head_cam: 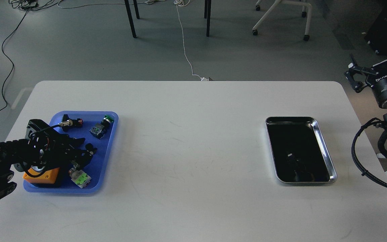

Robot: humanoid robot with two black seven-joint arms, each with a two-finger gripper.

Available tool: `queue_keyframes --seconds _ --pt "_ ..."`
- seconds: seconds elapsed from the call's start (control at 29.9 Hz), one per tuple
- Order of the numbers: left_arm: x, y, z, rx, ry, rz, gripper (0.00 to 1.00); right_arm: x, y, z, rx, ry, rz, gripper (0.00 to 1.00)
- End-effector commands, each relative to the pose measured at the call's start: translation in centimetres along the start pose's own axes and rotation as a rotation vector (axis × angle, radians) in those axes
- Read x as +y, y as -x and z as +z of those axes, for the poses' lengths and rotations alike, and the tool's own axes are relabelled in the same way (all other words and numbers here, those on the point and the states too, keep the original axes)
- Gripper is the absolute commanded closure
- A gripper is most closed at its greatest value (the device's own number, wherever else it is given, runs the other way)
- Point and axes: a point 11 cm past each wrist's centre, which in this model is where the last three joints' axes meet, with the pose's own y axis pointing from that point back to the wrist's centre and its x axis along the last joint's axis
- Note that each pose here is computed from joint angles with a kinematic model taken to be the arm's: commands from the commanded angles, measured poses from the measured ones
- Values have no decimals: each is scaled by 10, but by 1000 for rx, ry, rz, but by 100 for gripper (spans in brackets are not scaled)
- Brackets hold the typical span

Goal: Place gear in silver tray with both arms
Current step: 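Lower the left gripper into the blue tray and grasp a black gear, then lift the black gear and carry it toward the table center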

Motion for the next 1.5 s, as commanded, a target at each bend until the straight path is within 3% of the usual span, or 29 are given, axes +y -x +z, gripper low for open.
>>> queue_keyframes --seconds 0.0,0.17,0.74,1.47 --pt "0 1 0 1 2 -1 56 1 3 4 -9 8 -10 1" --pt "0 1 0 4 3 -4 63 3 3 2 -4 9 -10 1" --pt "1 7 -9 13 -27 -18 65 4 0 -4 9 1 -3 1" --pt "-3 4 2 19 41 -10 79 13 -15 -4 23 3 37 1"
